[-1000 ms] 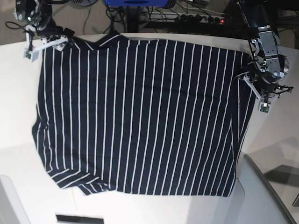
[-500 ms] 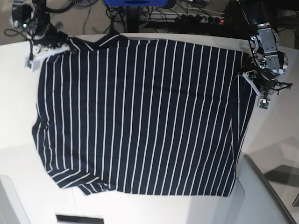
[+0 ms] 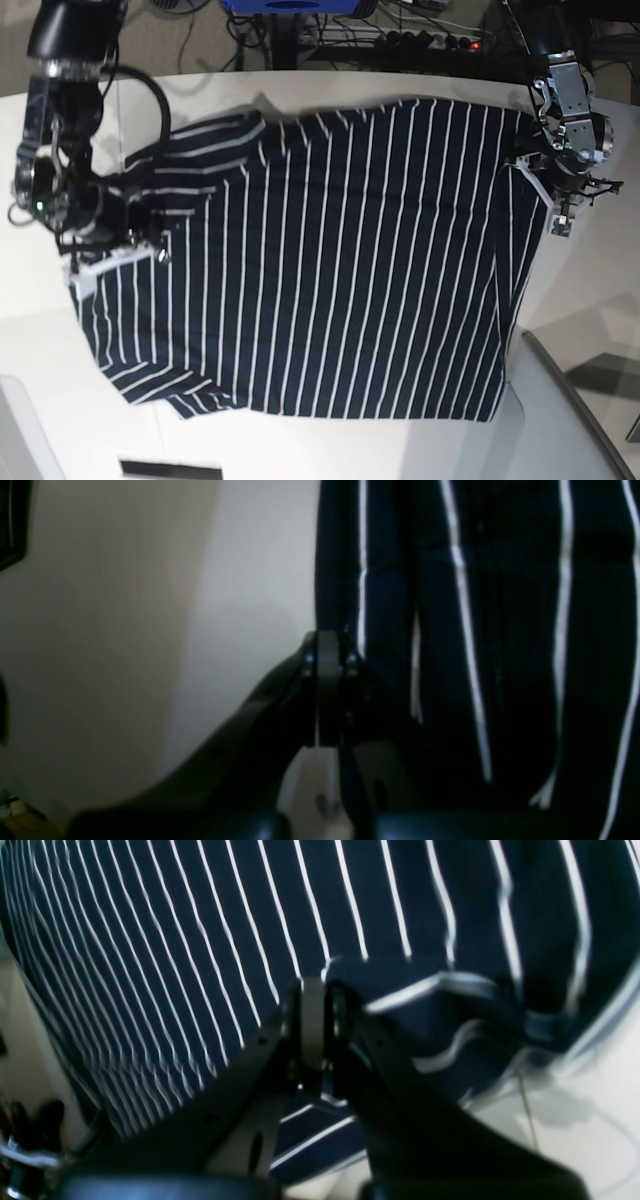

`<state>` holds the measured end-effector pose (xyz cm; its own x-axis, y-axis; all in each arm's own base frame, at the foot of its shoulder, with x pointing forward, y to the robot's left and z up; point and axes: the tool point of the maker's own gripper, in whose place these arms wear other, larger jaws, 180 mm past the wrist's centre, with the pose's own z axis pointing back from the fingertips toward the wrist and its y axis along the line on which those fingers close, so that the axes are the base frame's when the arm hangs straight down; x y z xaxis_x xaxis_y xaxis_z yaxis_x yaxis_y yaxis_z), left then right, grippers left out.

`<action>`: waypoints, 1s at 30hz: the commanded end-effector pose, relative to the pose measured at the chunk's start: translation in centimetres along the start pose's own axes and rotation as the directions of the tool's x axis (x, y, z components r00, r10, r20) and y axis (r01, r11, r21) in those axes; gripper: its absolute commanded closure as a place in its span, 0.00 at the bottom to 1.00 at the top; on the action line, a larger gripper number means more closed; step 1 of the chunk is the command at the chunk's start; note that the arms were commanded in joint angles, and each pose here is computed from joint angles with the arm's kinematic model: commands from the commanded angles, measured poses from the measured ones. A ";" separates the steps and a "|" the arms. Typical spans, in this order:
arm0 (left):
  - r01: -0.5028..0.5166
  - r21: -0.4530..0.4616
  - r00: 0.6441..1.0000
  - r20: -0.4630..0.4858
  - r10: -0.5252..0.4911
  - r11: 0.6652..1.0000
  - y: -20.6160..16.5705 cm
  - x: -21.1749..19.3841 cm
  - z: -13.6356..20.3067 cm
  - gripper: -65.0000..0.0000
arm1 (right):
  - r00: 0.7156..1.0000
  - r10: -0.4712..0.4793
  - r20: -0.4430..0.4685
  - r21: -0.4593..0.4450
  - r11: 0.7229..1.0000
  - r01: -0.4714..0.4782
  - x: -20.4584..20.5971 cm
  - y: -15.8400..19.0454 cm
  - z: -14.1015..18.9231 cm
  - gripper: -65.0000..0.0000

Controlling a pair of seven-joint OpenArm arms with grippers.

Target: Layout the t-shirt on the table in an organized manner, then fold the t-shirt properly

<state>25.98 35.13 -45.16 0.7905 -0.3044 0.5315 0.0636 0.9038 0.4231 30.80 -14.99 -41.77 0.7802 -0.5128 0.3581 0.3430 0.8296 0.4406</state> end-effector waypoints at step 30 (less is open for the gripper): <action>0.006 0.033 0.999 0.034 -0.007 0.999 1.5 1.1 0.2 1.00 | 0.984 0.176 -0.009 -0.066 0.982 -0.176 -7.9 -6.2 2.1 0.47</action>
<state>25.77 35.28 -45.21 0.7931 -0.3063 0.5265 0.0662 0.9026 0.4254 20.31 -16.02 -46.46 0.8504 -0.3614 0.3824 0.2458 0.9155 0.3185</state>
